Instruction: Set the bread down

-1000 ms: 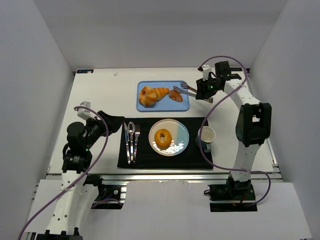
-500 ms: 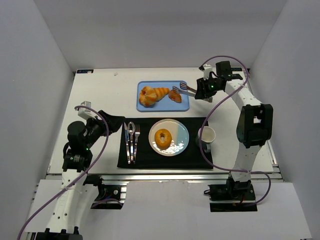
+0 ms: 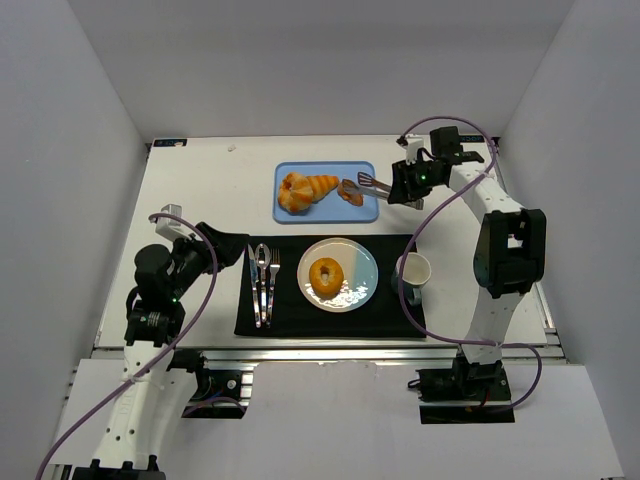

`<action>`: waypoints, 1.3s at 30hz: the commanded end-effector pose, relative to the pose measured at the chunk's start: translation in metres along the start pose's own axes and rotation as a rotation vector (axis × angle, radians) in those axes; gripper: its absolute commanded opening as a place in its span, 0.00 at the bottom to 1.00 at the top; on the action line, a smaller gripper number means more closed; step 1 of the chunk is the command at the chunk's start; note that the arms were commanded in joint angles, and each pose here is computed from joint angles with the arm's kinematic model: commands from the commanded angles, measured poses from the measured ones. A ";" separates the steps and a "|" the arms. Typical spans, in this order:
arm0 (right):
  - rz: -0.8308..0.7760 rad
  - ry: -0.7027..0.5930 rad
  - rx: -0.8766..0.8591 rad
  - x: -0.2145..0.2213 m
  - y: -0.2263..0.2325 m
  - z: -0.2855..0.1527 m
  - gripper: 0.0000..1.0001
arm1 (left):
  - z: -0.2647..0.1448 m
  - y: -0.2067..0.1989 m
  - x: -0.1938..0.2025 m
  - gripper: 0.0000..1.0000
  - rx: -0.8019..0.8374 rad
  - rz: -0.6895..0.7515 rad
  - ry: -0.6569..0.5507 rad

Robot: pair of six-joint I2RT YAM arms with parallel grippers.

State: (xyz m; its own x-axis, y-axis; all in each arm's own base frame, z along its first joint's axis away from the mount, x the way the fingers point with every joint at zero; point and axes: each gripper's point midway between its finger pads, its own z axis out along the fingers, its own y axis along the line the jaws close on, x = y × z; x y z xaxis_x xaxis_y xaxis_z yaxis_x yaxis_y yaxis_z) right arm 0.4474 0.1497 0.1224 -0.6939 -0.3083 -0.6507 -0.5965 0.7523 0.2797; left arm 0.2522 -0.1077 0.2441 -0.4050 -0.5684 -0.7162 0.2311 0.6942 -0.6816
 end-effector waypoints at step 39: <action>-0.072 -0.103 -0.074 0.013 0.046 -0.059 0.10 | 0.004 -0.004 0.003 0.84 0.040 -0.003 0.013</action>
State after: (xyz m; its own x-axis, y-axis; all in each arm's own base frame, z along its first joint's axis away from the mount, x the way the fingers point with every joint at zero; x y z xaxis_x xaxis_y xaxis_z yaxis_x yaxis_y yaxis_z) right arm 0.3461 0.1443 0.1525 -0.6541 -0.3315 -0.6799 -0.6792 0.6530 0.3351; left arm 0.2536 -0.1110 0.2373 -0.4245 -0.5751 -0.6994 0.2312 0.6780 -0.6978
